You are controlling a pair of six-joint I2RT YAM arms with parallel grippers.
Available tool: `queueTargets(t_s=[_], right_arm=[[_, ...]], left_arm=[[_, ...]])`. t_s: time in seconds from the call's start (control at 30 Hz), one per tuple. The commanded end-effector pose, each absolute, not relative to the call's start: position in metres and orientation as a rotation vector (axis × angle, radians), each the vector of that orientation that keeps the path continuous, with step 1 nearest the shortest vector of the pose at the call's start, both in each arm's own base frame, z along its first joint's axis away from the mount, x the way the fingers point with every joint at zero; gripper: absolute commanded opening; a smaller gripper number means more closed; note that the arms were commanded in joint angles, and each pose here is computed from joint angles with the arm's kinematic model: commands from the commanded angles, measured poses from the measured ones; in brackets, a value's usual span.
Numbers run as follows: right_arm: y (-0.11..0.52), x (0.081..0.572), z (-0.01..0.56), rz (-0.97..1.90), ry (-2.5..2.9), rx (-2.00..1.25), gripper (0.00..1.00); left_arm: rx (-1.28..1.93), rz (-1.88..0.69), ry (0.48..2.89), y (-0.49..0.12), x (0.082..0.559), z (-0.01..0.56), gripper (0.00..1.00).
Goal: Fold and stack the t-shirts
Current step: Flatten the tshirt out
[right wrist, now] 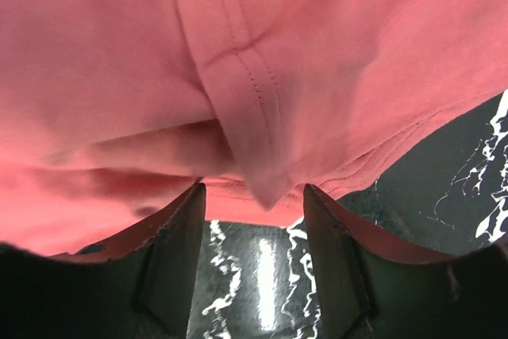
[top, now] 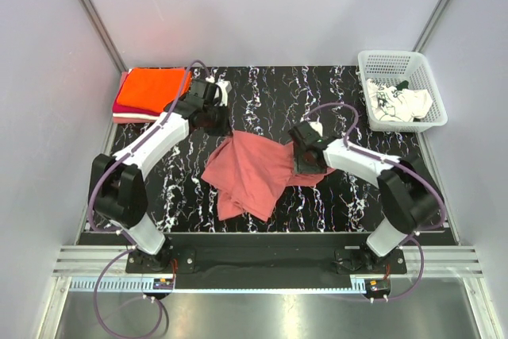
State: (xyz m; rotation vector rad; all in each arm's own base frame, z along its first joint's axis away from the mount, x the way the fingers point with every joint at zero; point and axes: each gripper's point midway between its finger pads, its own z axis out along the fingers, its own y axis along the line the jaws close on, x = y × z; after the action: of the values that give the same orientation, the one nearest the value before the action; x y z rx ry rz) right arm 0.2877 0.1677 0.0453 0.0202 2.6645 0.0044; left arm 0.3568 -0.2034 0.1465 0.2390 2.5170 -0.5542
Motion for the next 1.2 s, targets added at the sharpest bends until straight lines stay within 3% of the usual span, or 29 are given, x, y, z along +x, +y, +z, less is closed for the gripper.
queueTargets(t_s=[0.0,0.23,0.27,0.4,0.67,0.8,1.03,1.17], right_arm=[[0.166,0.301,0.043,-0.116,2.615,-0.026,0.58],[0.151,0.315,0.049,-0.283,2.54,0.024,0.42],[0.15,0.317,0.054,-0.294,2.525,0.027,0.3],[0.138,0.324,0.085,-0.345,2.437,0.054,0.0],[0.1,0.302,0.197,-0.401,2.309,0.132,0.0],[0.079,0.285,0.266,-0.328,2.191,0.208,0.0],[0.047,0.241,0.421,0.025,1.839,0.338,0.0],[0.032,0.213,0.479,0.174,1.692,0.353,0.0]], left_arm=[[0.253,-0.577,2.479,-0.203,0.37,0.158,0.0],[0.236,-0.596,2.481,-0.198,0.375,0.158,0.0],[0.243,-0.6,2.475,-0.2,0.376,0.16,0.0],[0.25,-0.599,2.454,-0.2,0.377,0.169,0.0],[0.243,-0.577,2.348,-0.189,0.364,0.231,0.0],[0.232,-0.56,2.111,-0.169,0.331,0.324,0.0],[0.107,-0.578,1.721,-0.129,0.263,0.463,0.0],[0.145,-0.722,1.645,-0.137,0.226,0.489,0.0]])
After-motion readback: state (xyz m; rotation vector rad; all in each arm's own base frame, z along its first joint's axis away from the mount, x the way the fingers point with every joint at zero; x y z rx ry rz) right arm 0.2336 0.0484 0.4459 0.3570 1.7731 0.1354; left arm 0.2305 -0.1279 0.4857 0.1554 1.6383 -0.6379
